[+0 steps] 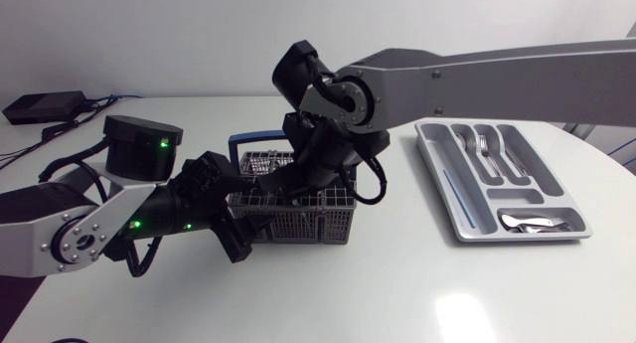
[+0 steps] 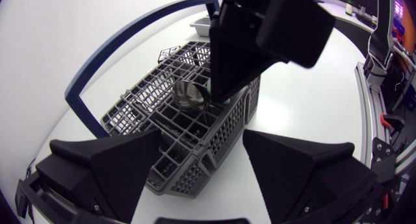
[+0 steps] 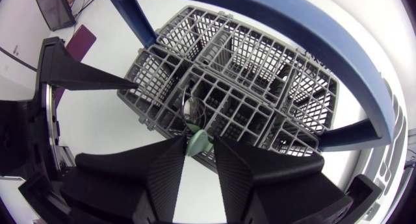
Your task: Transfer all utensils from the basket to the drawer tray.
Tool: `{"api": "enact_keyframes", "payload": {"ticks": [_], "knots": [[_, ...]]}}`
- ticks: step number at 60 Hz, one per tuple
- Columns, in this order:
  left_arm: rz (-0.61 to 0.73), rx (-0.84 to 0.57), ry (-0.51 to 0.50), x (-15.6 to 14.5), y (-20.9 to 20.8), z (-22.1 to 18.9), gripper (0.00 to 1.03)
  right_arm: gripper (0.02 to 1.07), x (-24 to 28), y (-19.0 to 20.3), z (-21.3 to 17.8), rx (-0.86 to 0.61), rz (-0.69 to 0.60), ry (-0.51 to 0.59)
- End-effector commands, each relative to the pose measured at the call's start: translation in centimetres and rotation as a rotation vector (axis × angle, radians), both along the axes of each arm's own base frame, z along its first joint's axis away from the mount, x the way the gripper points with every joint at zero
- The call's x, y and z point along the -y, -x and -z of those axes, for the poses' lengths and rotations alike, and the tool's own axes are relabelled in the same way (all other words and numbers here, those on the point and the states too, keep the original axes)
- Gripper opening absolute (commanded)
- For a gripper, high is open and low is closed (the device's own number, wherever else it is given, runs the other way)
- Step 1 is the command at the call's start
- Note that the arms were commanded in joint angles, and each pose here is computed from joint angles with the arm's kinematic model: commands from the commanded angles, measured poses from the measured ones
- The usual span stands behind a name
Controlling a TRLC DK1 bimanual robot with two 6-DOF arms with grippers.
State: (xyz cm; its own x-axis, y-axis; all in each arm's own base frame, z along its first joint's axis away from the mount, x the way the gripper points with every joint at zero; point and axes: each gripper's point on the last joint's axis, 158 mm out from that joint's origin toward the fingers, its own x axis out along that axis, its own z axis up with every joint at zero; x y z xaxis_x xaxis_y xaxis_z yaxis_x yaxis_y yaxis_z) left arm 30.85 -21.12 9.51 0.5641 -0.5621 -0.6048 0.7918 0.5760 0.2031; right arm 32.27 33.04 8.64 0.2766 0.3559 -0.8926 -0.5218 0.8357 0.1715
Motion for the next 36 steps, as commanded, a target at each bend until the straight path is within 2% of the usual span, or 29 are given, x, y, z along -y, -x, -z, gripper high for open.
{"api": "enact_keyframes", "payload": {"ticks": [1, 21, 36], "knots": [[0.006, -0.028, -0.019, -0.3, 0.4, 1.5, 0.87, 0.28, -0.5, -0.5, 0.7, -0.007, 0.037, 0.002], [0.009, -0.028, -0.019, -0.3, 0.6, 1.6, 0.87, 0.14, 0.6, -1.1, 0.1, 0.044, 0.058, 0.019], [0.008, -0.026, -0.017, -0.3, 0.6, 1.4, 0.87, 0.14, 0.3, -0.1, -2.8, 0.068, 0.014, -0.054]]}}
